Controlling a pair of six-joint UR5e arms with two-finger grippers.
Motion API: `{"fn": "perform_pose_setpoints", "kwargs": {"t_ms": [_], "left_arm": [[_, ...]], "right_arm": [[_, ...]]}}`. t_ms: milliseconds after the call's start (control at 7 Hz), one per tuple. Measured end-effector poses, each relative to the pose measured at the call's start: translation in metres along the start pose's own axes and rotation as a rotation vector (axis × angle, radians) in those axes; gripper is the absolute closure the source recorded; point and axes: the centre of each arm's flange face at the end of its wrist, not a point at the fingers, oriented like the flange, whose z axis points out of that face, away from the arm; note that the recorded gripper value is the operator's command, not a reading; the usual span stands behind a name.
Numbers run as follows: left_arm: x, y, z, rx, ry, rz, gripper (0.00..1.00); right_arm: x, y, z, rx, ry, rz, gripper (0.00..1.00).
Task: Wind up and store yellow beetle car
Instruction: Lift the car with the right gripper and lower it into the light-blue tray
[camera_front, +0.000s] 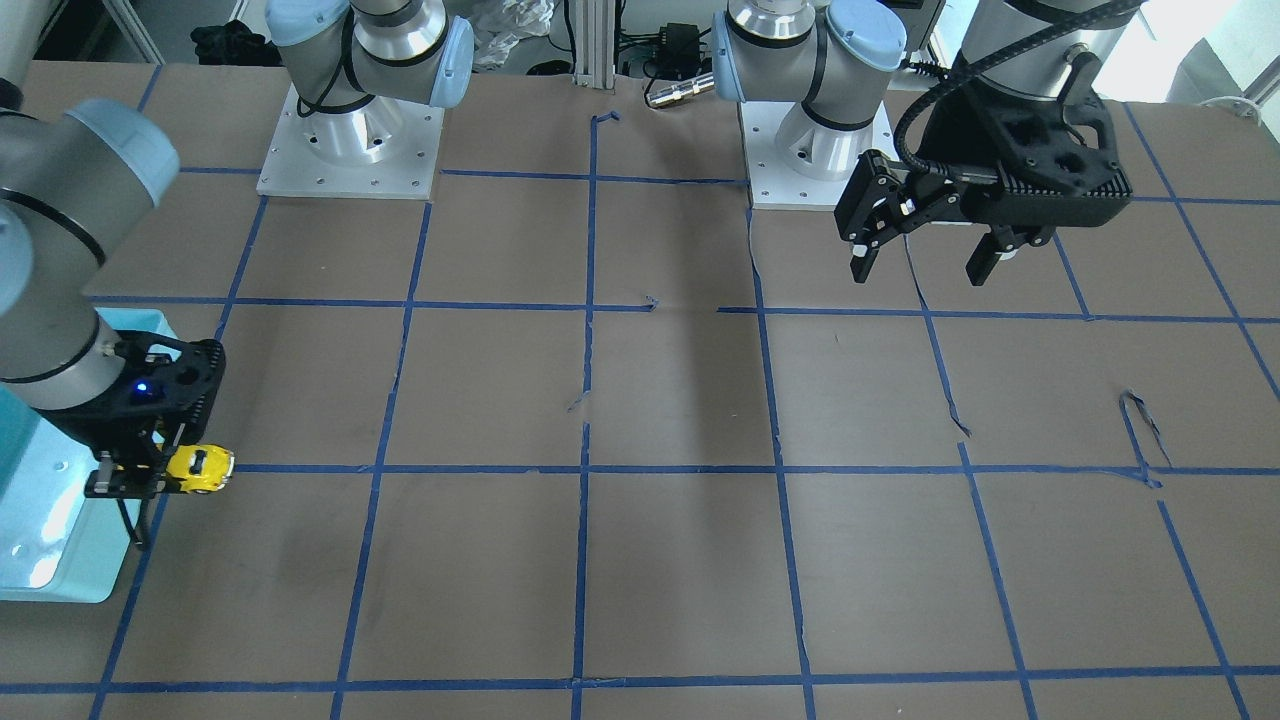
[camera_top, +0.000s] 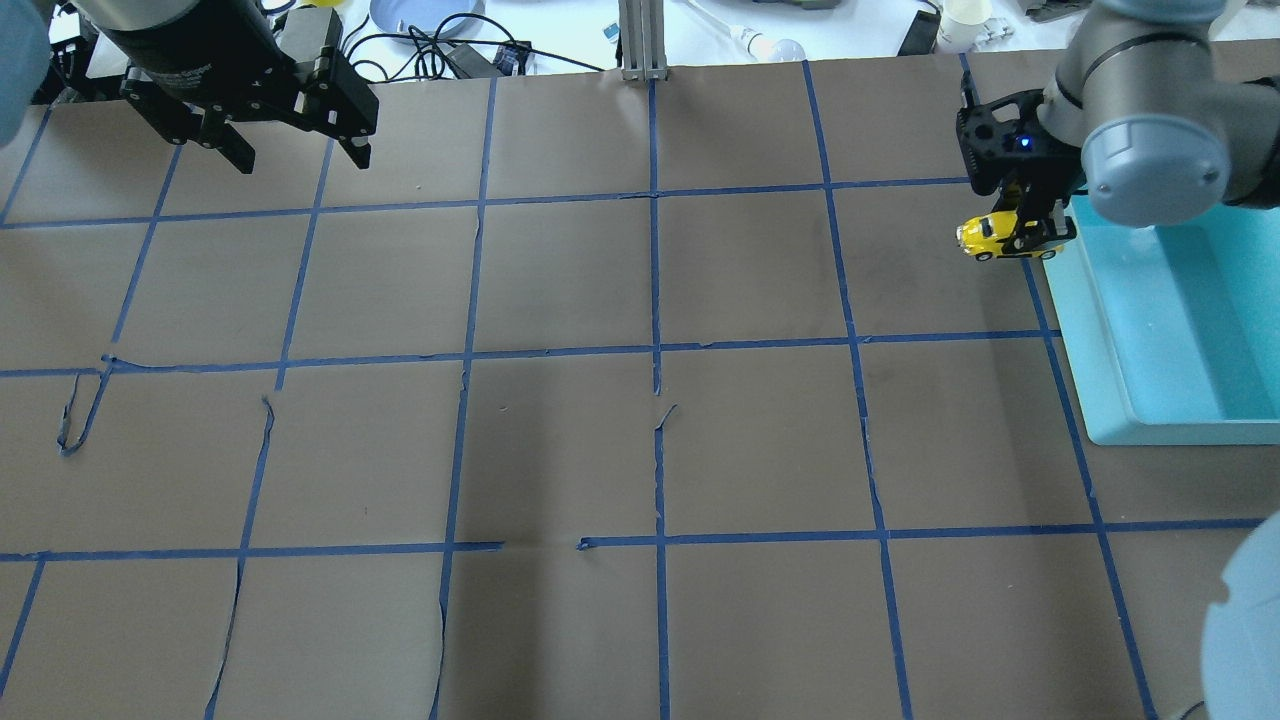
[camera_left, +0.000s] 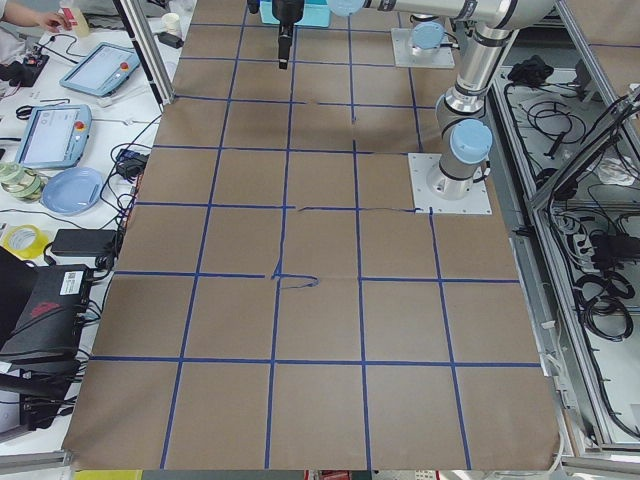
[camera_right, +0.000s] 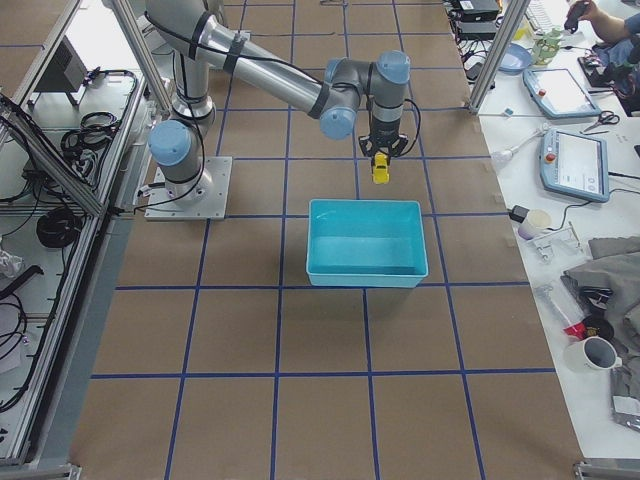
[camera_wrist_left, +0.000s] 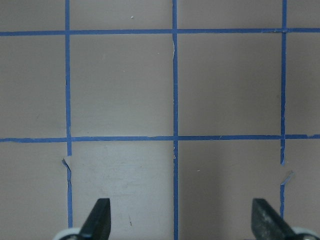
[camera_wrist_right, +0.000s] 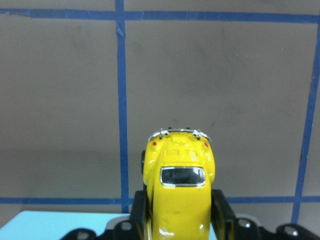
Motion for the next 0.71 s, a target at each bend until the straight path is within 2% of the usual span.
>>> {"fn": "perform_pose_setpoints", "kwargs": {"t_ms": [286, 571, 714], "left_arm": [[0.0, 0.0, 0.0, 0.0, 0.001, 0.0, 0.0], [0.0, 0.0, 0.0, -0.001, 0.001, 0.0, 0.0], [0.0, 0.0, 0.0, -0.001, 0.001, 0.0, 0.0]], "right_arm": [[-0.001, 0.069, -0.019, 0.008, -0.026, 0.06, 0.96], [-0.019, 0.146, -0.006, 0.017, -0.049, 0.076, 0.95], [-0.033, 0.172, 0.007, 0.027, -0.07, 0.094, 0.95]]}}
